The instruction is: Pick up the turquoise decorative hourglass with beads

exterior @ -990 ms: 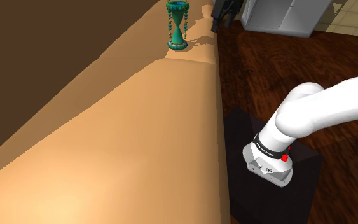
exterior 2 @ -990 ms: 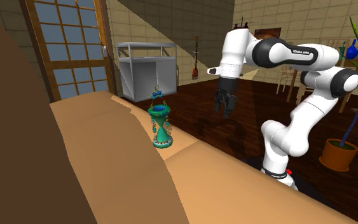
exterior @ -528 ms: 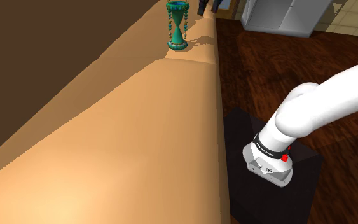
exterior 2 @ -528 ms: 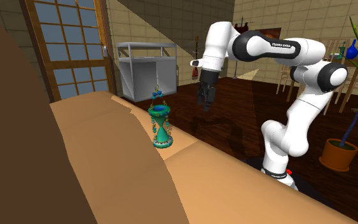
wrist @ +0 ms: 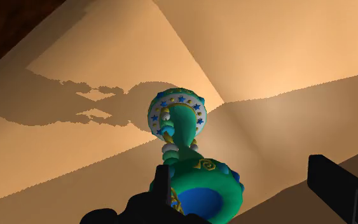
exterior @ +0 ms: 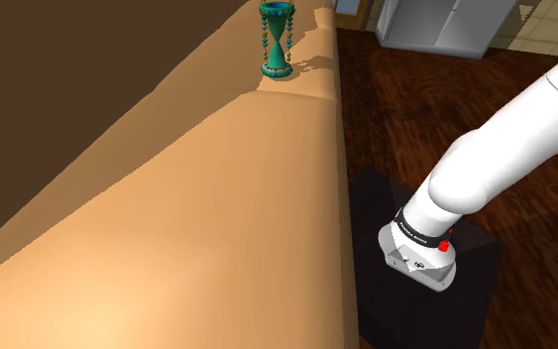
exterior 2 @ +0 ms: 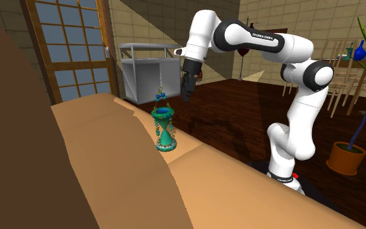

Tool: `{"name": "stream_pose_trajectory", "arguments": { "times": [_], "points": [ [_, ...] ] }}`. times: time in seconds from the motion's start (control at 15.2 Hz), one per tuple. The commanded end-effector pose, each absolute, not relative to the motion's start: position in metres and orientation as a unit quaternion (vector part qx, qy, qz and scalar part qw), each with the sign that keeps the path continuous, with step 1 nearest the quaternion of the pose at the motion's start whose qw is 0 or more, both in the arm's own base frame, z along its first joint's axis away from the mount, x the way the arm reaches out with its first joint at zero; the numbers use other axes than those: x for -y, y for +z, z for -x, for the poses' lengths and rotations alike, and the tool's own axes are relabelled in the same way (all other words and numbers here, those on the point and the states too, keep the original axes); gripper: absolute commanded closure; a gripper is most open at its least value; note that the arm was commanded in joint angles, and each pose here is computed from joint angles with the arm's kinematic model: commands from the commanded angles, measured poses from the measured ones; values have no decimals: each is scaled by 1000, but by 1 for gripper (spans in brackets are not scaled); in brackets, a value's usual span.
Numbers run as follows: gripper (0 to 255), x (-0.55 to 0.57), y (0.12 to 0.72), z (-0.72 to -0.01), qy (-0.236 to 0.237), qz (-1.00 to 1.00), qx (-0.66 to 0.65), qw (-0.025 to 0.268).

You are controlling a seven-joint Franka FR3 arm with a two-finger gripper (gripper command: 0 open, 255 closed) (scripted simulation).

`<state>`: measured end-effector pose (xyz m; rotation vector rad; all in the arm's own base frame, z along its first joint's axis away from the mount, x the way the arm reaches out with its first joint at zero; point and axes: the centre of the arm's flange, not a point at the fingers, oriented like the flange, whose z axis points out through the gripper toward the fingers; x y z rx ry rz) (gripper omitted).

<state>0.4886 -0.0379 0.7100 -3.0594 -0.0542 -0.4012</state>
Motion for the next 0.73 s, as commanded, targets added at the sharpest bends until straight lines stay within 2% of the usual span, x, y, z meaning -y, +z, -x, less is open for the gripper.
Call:
{"name": "stream_pose_trajectory", "arguments": {
  "times": [0.0, 0.4, 0.66],
  "points": [
    [0, 44, 720, -508, -140, 990, 18, 29],
    [0, 64, 753, -562, -167, 985, 18, 33],
    [0, 64, 732, -562, -167, 985, 18, 33]
  ]
}}
